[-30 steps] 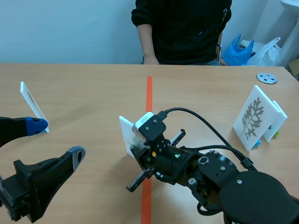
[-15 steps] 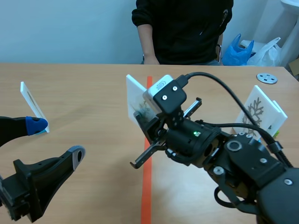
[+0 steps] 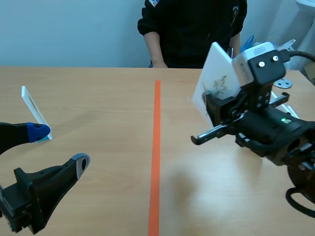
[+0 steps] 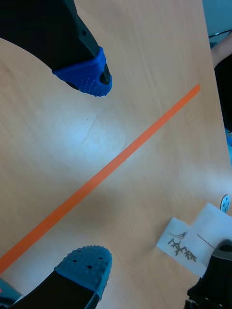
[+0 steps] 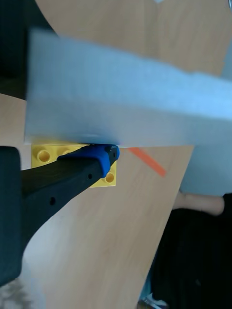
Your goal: Sort the leaf by its shape. The table is split by an orange tape line. A compound leaf with several leaflets goes to the left side, a simple leaf with one blade goes to the right side. Return to the home posture when a red brick is placed on the table.
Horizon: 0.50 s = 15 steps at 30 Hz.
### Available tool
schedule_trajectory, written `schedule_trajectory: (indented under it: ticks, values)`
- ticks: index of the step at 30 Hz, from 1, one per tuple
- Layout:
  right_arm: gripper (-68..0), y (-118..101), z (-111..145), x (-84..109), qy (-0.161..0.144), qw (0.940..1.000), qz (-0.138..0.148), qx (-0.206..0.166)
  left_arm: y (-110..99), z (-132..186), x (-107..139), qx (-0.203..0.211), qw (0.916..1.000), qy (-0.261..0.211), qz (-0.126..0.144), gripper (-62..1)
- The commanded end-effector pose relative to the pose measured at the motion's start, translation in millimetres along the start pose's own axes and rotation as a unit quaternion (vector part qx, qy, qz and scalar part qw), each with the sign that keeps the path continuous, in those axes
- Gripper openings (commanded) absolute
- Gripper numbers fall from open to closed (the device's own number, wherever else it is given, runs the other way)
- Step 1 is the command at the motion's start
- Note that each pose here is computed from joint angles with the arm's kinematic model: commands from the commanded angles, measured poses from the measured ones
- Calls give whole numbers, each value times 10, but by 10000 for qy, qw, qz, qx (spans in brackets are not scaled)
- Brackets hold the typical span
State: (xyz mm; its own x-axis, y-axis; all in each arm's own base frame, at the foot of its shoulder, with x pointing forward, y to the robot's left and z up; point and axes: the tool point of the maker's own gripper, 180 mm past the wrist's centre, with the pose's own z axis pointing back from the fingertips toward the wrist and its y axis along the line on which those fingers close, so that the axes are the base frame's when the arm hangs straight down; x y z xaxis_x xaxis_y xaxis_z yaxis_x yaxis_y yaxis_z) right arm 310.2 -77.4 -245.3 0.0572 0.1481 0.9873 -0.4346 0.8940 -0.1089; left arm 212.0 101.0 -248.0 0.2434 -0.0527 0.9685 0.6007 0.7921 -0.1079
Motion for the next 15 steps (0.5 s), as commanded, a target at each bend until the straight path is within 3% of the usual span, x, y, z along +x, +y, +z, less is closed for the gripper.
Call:
schedule_trajectory:
  ticks: [1, 7, 15]
  values:
    - [-629, -102, 22, 79, -154, 9998, -97, -123, -2, 0, 73, 0, 9999, -155, 6, 14]
    - [-629, -370, 167, -155, 278, 9972, -450, -524, -2, 1, 97, -2, 9997, -224, 6, 14]
    - [-629, -483, 238, -712, 845, 9903, -800, -764, -2, 1, 101, -2, 9997, -233, 6, 14]
